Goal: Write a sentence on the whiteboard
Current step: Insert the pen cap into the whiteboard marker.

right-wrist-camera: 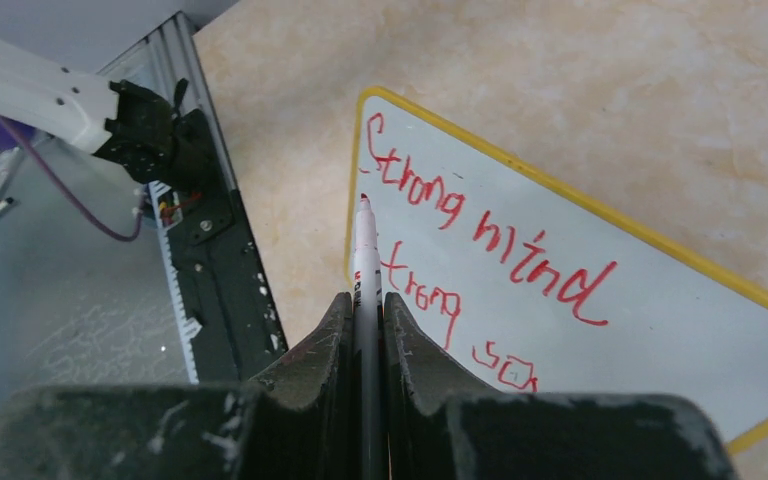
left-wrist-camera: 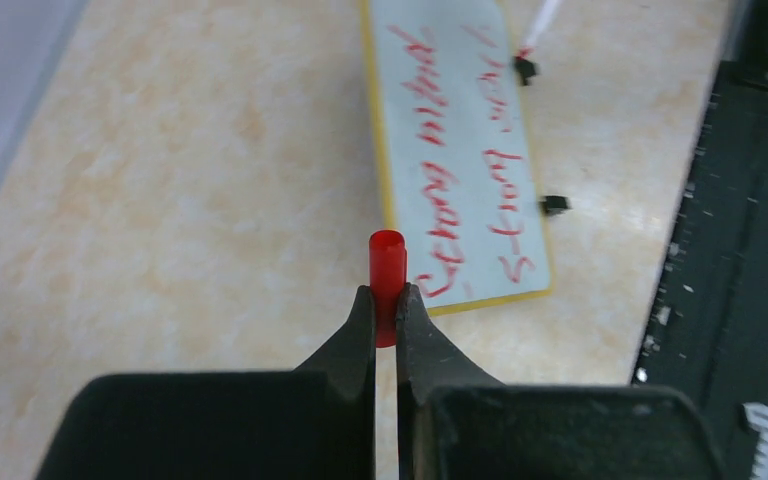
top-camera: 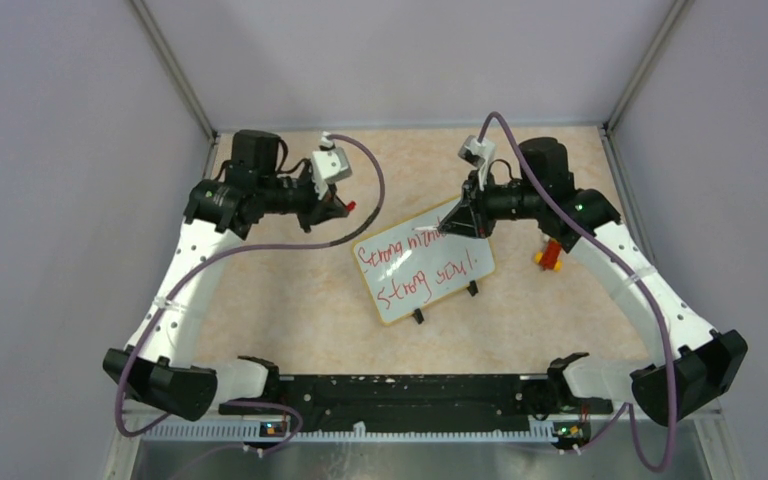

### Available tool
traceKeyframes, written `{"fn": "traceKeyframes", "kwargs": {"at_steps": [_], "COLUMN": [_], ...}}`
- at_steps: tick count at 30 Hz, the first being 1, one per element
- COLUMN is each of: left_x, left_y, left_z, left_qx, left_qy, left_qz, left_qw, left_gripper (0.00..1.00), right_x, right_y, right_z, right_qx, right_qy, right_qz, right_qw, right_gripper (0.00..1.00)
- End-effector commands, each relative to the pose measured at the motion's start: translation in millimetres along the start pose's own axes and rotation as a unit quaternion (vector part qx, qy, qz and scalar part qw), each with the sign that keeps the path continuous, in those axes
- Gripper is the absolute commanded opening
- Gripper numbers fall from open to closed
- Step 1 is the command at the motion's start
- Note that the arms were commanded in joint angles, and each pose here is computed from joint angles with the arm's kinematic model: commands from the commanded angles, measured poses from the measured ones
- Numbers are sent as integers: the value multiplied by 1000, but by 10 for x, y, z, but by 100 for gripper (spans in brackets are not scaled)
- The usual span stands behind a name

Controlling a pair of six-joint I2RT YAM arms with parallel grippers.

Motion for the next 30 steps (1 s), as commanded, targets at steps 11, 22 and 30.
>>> {"fn": "traceKeyframes", "kwargs": {"at_steps": [11,22,30], "left_x": [339,366,407], "left_y": [-365,-456,-490], "left_z": [-1074,-1179,-1192], "left_qx": [201,211,208], "left_qy": [-54,-64,-64], "left_qz": [67,81,93], "left_qw": [976,972,972], "left_gripper": [0,0,0], "right_x": [2,123,112], "right_y": [27,-89,-145], "right_z": [435,546,595], "right_qx": [-153,-156,-165], "right_qy": [-32,-25,-23], "right_qz": [-32,-1,5], "right_qw": [987,987,986], "right_gripper": [0,0,0]}}
Point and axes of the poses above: each gripper's point midway between its finger pads, its own y axis back along the fingers, its own z axis along the line the jaws close on, x = y × z, the point moved 3 cm from there along y, back along the fingers, and after that the axes turned 10 degrees about y, right-handed, at the moved point
